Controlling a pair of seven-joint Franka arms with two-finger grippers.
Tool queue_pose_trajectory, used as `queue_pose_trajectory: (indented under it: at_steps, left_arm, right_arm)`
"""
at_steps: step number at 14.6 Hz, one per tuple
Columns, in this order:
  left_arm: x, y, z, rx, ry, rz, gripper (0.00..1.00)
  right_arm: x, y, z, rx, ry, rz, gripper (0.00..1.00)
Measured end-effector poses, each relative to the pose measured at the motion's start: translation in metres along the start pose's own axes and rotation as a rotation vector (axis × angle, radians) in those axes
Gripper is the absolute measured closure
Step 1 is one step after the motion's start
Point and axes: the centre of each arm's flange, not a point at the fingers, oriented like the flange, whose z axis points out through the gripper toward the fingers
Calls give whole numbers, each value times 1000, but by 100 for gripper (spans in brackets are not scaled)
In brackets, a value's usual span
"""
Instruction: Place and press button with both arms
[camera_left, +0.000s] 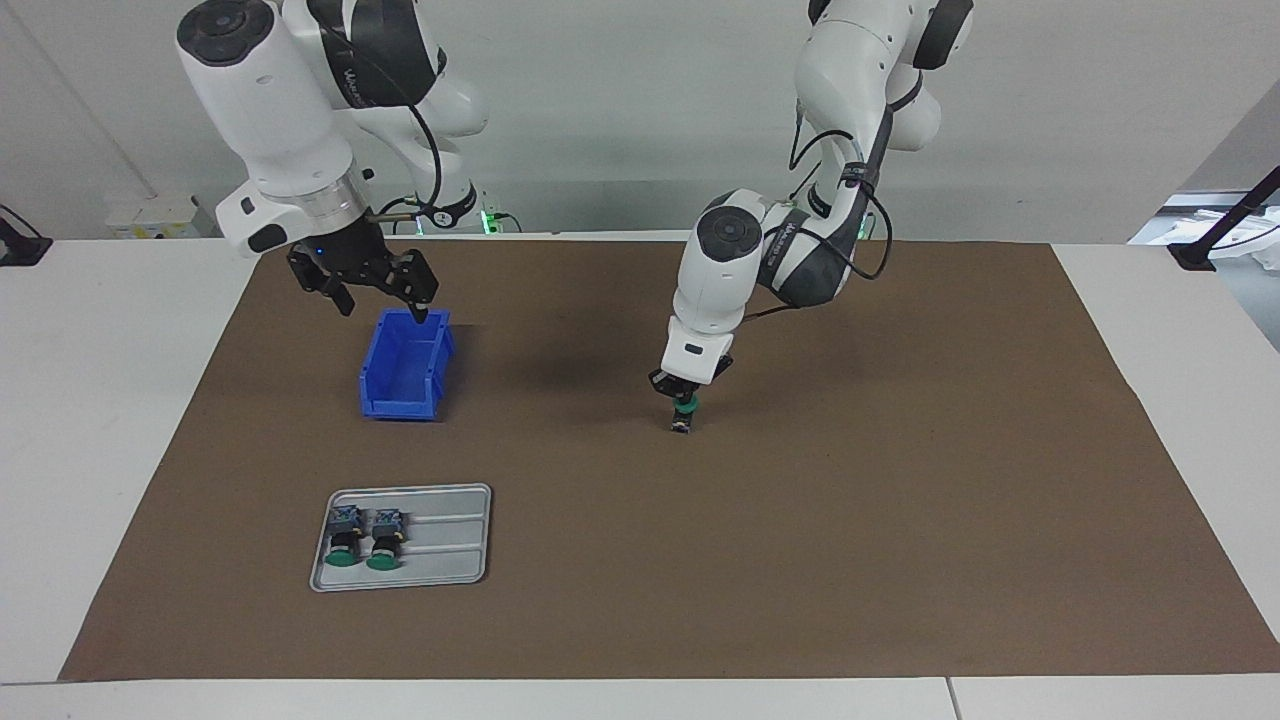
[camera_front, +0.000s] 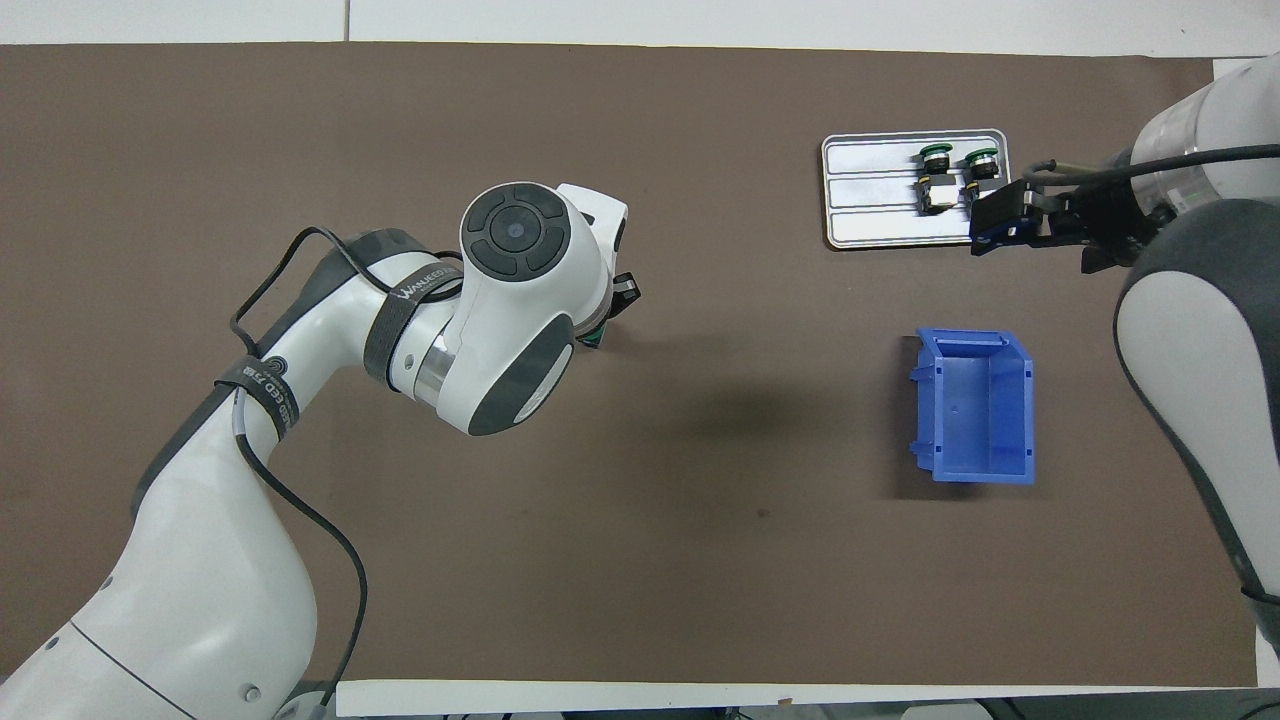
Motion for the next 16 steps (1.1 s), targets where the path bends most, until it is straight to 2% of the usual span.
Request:
queue_pose_trajectory:
  at_steps: [13,15,16]
  left_arm:
    - [-2,-3,1,-29,21,3,99]
    - [2,-6,-10,-43,33,-5,95]
    - [6,-9,-19,-50,41,-12,89]
  right_arm:
    - [0,0,0,0,0,0,1]
    - [0,0,0,0,0,0,1]
    - [0,0,0,0,0,0,1]
